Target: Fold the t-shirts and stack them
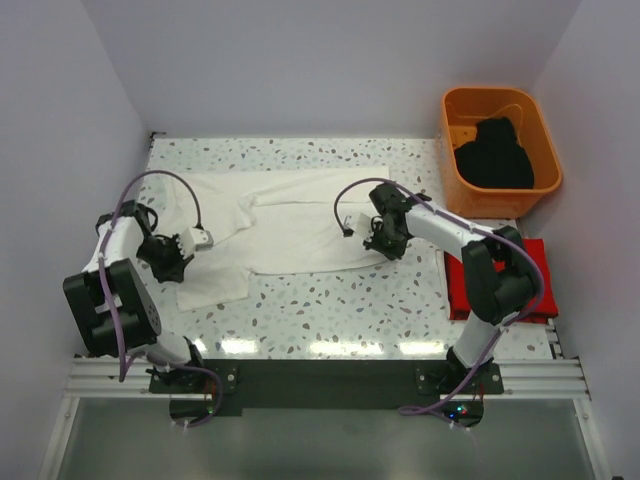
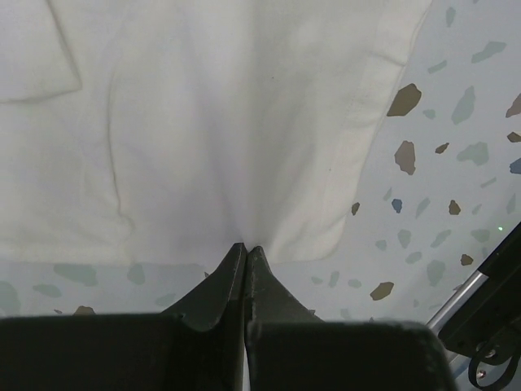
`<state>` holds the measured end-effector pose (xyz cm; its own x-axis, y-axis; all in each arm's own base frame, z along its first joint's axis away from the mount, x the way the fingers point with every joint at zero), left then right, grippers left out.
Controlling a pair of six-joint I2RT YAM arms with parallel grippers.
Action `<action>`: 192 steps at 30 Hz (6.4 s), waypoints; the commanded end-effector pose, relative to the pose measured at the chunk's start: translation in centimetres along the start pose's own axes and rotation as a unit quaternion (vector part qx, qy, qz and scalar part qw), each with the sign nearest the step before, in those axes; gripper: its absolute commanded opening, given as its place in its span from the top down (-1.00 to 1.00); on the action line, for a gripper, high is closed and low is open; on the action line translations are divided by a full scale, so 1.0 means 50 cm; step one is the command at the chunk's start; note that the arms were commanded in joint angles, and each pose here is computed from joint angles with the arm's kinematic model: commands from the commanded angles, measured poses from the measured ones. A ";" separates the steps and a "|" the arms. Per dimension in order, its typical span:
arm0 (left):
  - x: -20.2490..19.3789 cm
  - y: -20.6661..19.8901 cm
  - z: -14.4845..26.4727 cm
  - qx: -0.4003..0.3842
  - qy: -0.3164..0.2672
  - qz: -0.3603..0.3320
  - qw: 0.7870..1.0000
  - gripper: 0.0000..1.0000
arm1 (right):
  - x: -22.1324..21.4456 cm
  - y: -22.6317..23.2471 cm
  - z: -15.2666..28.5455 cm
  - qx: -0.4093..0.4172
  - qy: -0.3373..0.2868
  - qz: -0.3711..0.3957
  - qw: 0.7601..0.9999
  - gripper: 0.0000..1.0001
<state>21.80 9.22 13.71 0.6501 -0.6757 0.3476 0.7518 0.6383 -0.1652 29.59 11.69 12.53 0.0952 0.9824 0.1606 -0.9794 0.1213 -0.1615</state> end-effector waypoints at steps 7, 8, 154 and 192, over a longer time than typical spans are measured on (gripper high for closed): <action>0.022 -0.019 0.051 -0.008 -0.045 -0.014 0.999 1.00 | -0.012 0.006 0.058 0.002 -0.020 -0.008 1.000 1.00; 0.024 -0.020 0.060 -0.007 -0.051 -0.011 0.999 1.00 | -0.016 0.006 0.070 0.001 -0.022 -0.013 1.000 1.00; 0.071 0.086 -0.055 0.034 -0.124 0.602 0.788 0.09 | 0.582 -0.005 0.027 0.007 -0.369 -0.037 0.929 -0.15; 0.075 0.143 -0.077 0.023 -0.138 0.651 0.746 0.04 | 0.702 0.080 -0.075 -0.044 -0.340 0.116 0.932 0.67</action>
<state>28.85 9.30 10.19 0.7882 0.6123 0.0612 -0.5159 0.7117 -0.4768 29.58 46.00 12.49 -0.2448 0.7101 0.6601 -0.9474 -0.0305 -0.3185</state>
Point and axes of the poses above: each gripper's point midway between its finger pads, its own z axis back along the fingers, its own y axis along the line the jaws close on, x = y × z, the point moved 9 cm from there along z, back along the fingers, and after that the axes turned 12 degrees about z, right-handed, at the moved point
